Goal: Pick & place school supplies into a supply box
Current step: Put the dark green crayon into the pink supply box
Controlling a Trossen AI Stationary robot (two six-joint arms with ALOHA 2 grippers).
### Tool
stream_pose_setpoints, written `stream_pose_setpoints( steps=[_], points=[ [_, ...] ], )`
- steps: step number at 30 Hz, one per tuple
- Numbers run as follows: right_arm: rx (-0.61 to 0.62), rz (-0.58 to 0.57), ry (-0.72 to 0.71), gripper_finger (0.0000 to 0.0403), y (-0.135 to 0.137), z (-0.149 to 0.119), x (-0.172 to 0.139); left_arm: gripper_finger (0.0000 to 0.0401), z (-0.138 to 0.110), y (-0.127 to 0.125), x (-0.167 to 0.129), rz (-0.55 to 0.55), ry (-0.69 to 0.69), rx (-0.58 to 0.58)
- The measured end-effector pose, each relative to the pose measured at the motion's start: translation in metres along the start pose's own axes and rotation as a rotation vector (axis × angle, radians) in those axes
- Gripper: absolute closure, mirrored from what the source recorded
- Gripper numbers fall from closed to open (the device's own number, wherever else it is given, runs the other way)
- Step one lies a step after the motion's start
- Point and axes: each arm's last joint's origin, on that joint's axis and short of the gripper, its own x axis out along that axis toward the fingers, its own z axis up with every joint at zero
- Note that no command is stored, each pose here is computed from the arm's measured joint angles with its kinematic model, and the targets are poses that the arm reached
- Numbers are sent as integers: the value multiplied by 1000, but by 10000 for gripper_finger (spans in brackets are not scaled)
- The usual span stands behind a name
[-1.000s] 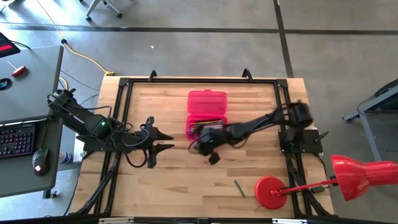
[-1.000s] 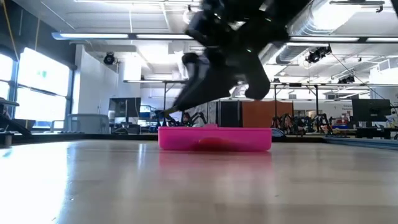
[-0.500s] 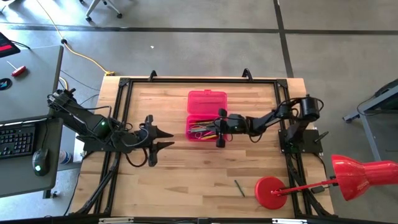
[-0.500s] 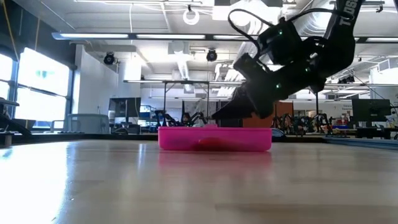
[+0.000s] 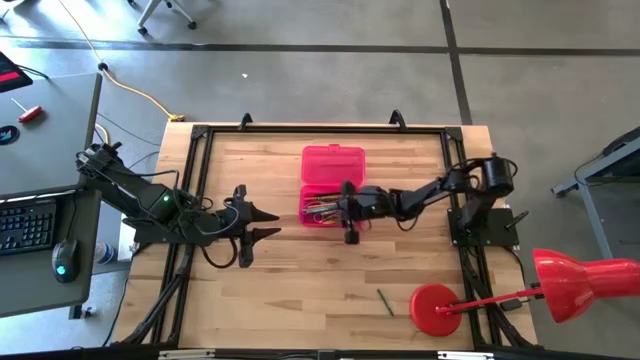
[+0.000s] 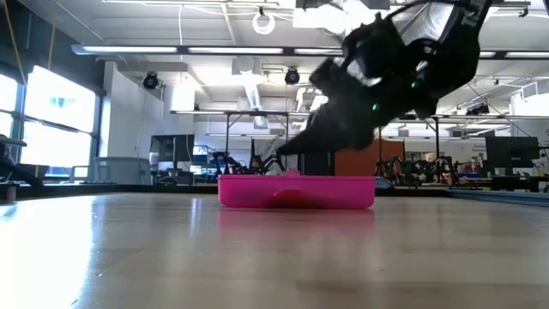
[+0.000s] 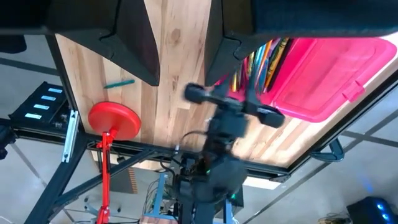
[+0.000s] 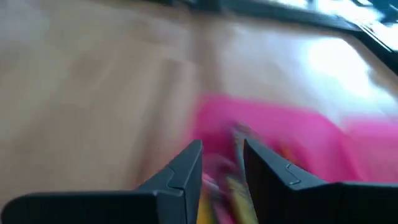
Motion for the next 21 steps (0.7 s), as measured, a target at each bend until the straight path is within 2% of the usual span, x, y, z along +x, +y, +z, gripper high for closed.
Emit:
stream_pose_setpoints(
  steps=[4,6,10,13,16,19,21],
  points=[
    [-53,190,-73,306,27,21,-13,245,0,0,0,0,1,0],
    [-80,271,-61,307,43,29,-24,245,0,0,0,1,4,3],
    [-216,395,12,311,74,38,-50,245,-1,0,0,2,7,6],
    [-319,507,58,311,93,38,-68,245,-1,1,0,3,14,12],
    [-418,689,53,312,110,35,-80,245,-2,1,0,3,14,12],
    [-466,900,38,319,126,29,-87,245,-2,0,1,4,15,15],
    [-479,978,32,324,133,26,-88,245,-2,-1,2,5,18,18]
  ],
)
